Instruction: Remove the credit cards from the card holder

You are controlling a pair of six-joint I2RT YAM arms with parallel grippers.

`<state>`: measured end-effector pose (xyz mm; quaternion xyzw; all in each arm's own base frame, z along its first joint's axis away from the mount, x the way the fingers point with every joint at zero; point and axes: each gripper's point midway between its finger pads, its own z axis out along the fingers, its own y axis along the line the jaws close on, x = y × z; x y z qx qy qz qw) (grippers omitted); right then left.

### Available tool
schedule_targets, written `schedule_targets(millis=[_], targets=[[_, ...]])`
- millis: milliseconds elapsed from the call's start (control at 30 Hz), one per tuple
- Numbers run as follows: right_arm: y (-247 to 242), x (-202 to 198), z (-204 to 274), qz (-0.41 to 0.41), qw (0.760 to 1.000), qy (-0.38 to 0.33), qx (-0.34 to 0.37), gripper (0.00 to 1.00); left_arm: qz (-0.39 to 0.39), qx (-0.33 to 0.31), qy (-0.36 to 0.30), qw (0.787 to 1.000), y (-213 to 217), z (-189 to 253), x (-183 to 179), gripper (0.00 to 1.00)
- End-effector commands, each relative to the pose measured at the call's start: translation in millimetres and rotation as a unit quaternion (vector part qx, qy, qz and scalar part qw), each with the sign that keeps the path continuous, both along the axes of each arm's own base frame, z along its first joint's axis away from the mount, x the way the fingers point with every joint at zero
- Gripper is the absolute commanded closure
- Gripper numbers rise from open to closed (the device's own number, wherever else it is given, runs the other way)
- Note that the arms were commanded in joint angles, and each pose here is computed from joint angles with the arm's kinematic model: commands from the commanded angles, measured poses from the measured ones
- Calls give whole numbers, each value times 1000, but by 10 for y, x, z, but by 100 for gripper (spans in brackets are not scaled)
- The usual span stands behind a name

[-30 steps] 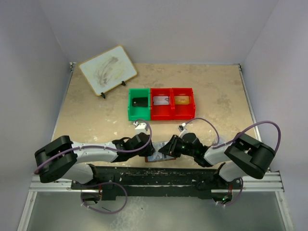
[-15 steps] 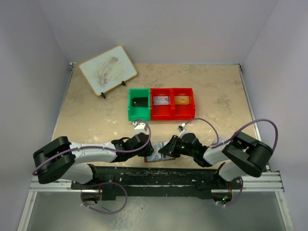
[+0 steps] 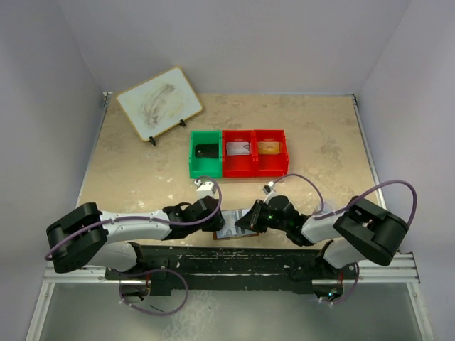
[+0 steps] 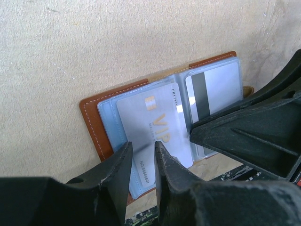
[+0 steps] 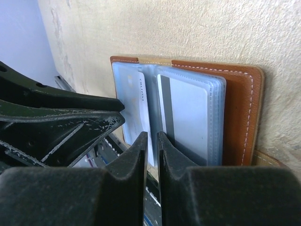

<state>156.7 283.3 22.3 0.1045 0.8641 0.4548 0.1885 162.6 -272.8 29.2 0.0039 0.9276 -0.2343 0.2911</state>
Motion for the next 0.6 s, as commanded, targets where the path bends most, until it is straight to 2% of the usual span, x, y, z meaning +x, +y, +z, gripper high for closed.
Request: schedule_targets(millis=[0,367,567], targets=[[61,68,101,2,1000,-17,1,86,-4,29,-2,1000,114,-52,-25,76],[106,115,219,4,999,-33,11,100,2,27,-3,1000,177,-57,-43,77],[80,103,250,1,999,-35,13,100,4,25,2,1000,190,-114,-65,77]])
